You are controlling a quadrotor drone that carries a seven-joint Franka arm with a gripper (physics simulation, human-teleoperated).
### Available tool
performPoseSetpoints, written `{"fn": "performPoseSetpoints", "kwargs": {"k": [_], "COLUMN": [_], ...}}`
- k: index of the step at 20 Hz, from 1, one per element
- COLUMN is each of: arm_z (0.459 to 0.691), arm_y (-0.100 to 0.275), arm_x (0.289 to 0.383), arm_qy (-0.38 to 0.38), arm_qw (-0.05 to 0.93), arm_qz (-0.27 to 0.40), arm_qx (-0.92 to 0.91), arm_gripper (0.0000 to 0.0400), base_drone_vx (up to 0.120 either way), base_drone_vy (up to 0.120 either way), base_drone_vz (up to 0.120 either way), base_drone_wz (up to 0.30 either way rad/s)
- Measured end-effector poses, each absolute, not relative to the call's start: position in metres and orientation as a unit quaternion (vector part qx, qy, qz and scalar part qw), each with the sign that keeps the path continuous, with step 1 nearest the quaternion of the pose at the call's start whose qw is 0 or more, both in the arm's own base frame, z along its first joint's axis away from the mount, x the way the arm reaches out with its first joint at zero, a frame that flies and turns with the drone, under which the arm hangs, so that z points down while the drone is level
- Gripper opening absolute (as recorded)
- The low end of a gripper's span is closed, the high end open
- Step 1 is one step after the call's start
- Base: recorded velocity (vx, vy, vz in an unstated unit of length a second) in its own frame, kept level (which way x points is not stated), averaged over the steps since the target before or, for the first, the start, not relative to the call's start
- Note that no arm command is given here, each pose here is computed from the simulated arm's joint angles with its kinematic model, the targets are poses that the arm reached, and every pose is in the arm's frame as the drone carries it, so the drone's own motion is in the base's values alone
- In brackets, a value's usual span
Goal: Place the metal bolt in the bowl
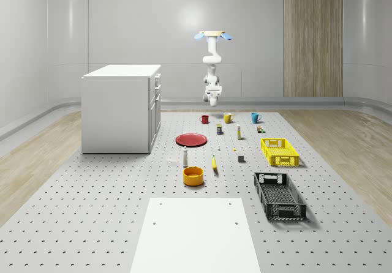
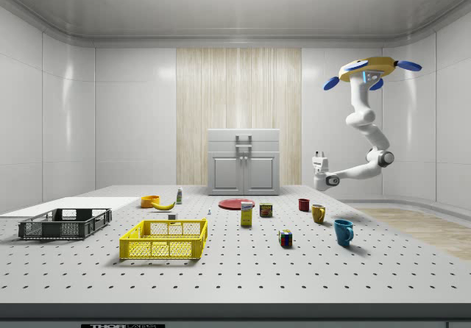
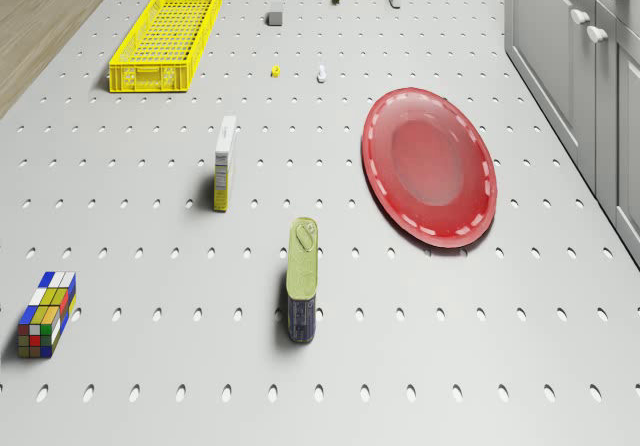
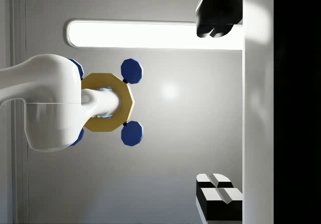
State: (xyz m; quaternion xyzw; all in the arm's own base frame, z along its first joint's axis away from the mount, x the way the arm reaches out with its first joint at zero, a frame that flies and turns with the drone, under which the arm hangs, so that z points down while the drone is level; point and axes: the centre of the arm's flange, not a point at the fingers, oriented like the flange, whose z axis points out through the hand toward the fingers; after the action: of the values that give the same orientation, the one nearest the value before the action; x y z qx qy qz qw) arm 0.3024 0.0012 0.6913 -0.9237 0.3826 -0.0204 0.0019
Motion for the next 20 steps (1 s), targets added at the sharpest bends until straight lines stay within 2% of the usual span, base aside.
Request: {"fn": "performPoseSetpoints", "kwargs": {"k": [13, 20], "arm_z": [0.691, 0.685], "arm_y": [0.011, 0.035], "arm_x": [0.3015, 0.3011], "arm_qy": [0.382, 0.377], "arm_qw": [-0.041, -0.153], "arm_qz": [-0.044, -0.092], "arm_qx": [-0.922, -0.909], "arm_gripper": [0.0400, 0.0400], "base_drone_vx": [0.120, 0.120], "base_drone_vy": [0.000, 0.000], "base_drone_vz": [0.000, 0.000], "base_drone_wz": [0.000, 0.000]}}
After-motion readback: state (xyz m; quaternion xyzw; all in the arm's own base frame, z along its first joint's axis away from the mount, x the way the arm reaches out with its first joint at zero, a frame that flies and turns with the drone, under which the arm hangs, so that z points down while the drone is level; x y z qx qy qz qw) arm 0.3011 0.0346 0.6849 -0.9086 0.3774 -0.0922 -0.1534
